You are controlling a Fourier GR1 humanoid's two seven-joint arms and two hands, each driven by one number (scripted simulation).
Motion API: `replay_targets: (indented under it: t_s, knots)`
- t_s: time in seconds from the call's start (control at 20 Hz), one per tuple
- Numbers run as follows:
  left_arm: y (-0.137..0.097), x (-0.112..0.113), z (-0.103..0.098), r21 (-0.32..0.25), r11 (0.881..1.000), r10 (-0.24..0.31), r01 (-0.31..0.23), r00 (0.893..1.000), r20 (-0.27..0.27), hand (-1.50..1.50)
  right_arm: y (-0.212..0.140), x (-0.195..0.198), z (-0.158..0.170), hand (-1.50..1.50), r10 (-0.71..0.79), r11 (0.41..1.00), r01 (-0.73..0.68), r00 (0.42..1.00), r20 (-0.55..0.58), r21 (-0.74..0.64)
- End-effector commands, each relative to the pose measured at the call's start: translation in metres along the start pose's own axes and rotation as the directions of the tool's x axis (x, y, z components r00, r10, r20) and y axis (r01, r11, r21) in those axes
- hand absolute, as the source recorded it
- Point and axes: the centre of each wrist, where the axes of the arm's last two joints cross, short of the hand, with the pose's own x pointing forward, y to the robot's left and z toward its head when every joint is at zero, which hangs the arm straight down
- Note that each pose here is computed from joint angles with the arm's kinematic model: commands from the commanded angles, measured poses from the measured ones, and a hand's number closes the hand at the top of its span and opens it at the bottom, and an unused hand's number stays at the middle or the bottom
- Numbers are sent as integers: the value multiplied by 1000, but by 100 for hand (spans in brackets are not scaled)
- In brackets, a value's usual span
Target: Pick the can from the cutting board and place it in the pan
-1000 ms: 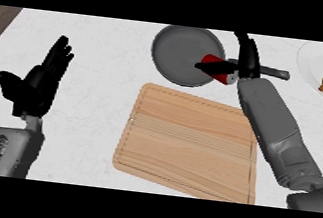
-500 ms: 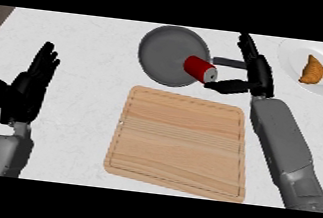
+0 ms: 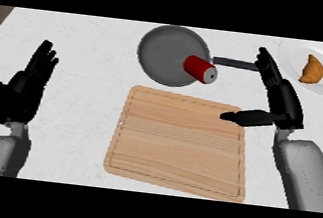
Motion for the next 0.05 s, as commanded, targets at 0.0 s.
replay_targets:
  t_s: [0.0]
  knots:
    - [-8, -3, 6, -5, 1000, 9, -9, 1000, -5, 0, -9, 39, 23, -150, 51, 998, -51, 998, -22, -23]
